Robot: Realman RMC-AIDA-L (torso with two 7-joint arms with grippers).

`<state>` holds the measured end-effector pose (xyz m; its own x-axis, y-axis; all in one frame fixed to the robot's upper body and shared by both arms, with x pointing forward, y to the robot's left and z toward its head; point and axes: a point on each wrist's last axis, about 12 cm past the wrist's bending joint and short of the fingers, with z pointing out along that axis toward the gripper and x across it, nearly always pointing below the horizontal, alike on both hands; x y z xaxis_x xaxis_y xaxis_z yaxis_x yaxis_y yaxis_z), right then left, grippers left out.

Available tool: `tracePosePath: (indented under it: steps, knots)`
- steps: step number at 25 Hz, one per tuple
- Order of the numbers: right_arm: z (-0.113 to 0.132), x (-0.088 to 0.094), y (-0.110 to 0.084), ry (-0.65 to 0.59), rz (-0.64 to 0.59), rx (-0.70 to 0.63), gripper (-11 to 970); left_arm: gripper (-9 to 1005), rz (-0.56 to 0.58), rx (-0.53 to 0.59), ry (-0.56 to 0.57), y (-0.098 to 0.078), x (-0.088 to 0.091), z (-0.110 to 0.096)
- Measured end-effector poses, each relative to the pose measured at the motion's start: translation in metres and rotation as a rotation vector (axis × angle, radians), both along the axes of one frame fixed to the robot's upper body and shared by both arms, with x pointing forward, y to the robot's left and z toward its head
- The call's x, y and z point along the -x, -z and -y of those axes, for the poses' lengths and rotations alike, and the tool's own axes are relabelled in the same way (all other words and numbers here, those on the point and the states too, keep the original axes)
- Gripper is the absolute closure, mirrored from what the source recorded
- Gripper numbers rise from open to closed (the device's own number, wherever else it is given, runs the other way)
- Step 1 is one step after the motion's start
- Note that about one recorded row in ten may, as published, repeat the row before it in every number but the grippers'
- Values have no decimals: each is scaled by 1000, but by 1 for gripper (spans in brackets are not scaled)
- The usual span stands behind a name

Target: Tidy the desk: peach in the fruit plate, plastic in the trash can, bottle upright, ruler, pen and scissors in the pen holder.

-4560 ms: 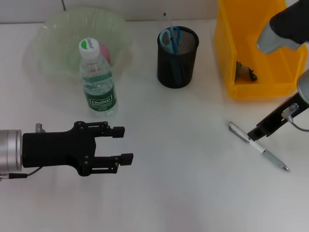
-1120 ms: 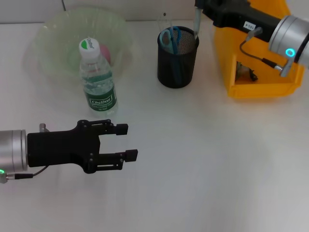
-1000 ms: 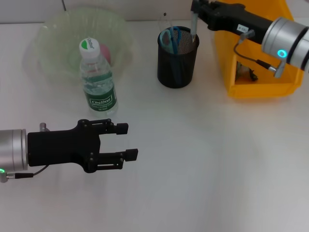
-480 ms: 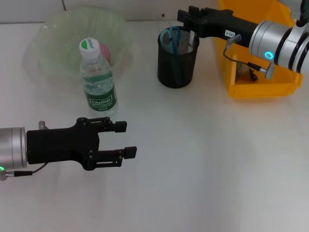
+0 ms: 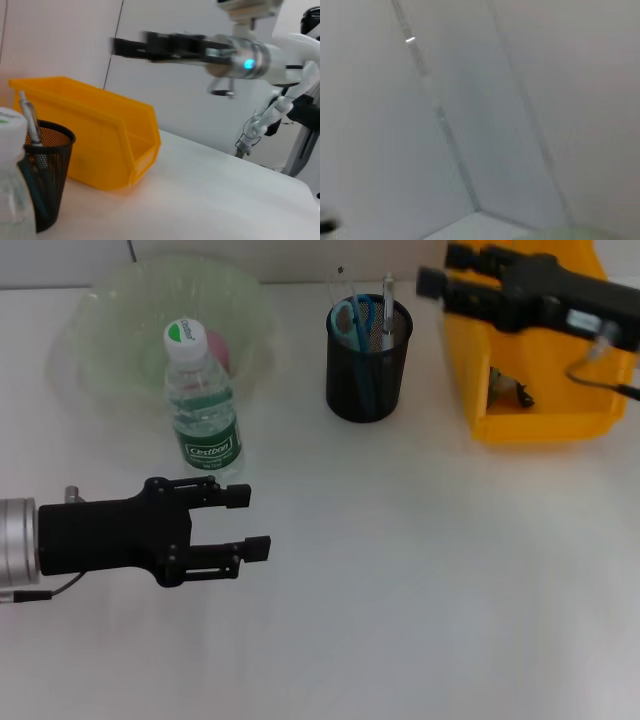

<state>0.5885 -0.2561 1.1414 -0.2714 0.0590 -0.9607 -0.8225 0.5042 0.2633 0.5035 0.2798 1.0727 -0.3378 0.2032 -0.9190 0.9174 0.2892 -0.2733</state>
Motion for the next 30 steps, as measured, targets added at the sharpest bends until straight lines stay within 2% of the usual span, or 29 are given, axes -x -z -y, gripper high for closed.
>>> tracePosePath:
  steps: [2, 3, 4, 7, 8, 9, 13, 18, 30]
  knots:
    - [12, 24, -5, -121, -7, 32, 241, 264, -16, 6, 2, -2, 1, -5]
    - [24, 52, -5, -252, -18, 65, 218, 264, -25, 10, 12, -4, 3, -8]
    - [24, 52, -5, -252, -18, 65, 196, 264, -32, 16, 29, -7, 4, -11]
    - [38, 83, 7, -359, -43, 76, 128, 264, -32, 22, 47, -10, 7, -14]
    - [41, 101, 23, -387, -49, 65, 128, 264, -33, 21, 50, -11, 10, -19]
    - [41, 101, 23, -387, -49, 65, 129, 264, -33, 21, 50, -11, 10, -19]
    - [37, 124, 54, -391, -54, 5, 130, 264, -37, 24, 58, -14, 14, -27]
    - [32, 130, 66, -386, -50, -25, 132, 264, -41, 31, 52, -14, 19, -33]
    - [24, 130, 71, -367, -56, -36, 132, 265, -43, 41, 51, -13, 28, -38]
